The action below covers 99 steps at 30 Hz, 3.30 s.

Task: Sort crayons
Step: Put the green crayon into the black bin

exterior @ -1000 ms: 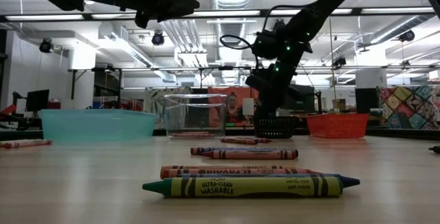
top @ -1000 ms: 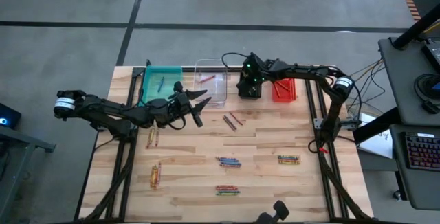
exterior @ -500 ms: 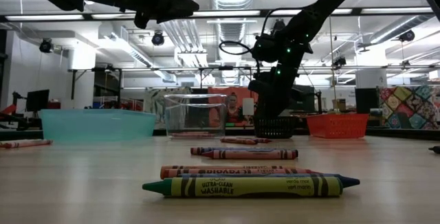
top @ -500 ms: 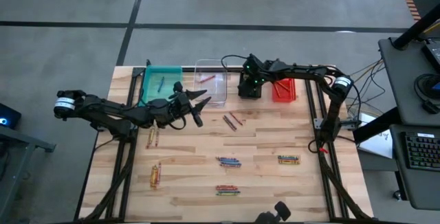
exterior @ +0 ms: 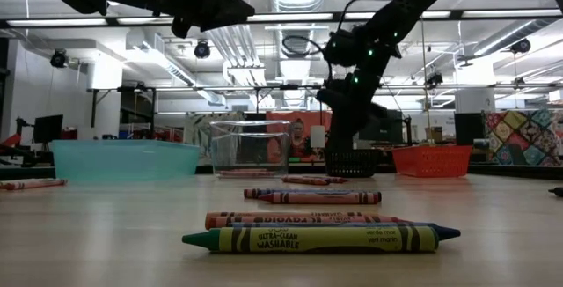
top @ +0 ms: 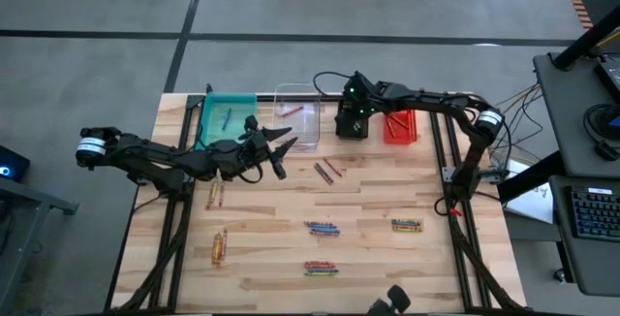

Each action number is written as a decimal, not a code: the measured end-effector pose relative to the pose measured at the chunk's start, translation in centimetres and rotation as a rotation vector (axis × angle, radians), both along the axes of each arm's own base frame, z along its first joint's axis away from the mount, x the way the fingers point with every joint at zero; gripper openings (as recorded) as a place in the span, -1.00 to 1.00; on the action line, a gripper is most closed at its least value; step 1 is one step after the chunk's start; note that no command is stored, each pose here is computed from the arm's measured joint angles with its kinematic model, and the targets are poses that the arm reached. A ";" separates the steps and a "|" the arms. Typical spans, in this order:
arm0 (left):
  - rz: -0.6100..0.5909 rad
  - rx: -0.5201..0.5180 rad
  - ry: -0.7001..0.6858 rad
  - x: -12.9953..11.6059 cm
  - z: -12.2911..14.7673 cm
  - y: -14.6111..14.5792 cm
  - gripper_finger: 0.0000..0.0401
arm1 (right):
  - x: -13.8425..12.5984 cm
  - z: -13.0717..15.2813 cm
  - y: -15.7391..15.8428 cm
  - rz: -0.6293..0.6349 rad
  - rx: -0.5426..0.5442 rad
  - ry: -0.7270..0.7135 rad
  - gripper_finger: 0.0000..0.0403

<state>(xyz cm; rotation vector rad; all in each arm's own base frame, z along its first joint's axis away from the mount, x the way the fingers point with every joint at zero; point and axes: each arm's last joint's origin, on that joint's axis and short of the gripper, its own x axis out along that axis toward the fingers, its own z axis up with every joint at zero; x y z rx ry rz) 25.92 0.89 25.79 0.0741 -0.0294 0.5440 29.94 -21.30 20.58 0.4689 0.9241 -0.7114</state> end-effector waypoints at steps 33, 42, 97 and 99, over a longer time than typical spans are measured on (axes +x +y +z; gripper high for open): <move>-0.080 -0.034 0.139 1.2 1.6 -0.2 -0.36 | -3.9 7.8 17.5 0.475 0.267 0.192 -0.57; -0.080 -0.033 0.141 1.2 1.6 -0.2 -0.36 | -4.8 5.7 21.7 0.662 0.276 0.343 -0.62; -0.082 0.040 0.186 1.3 1.9 -0.2 -0.36 | -12.5 -3.9 30.8 0.611 0.188 0.462 -0.51; -0.082 0.037 0.184 1.3 1.9 -0.3 -0.36 | -12.6 -4.0 30.9 0.610 0.189 0.463 -0.51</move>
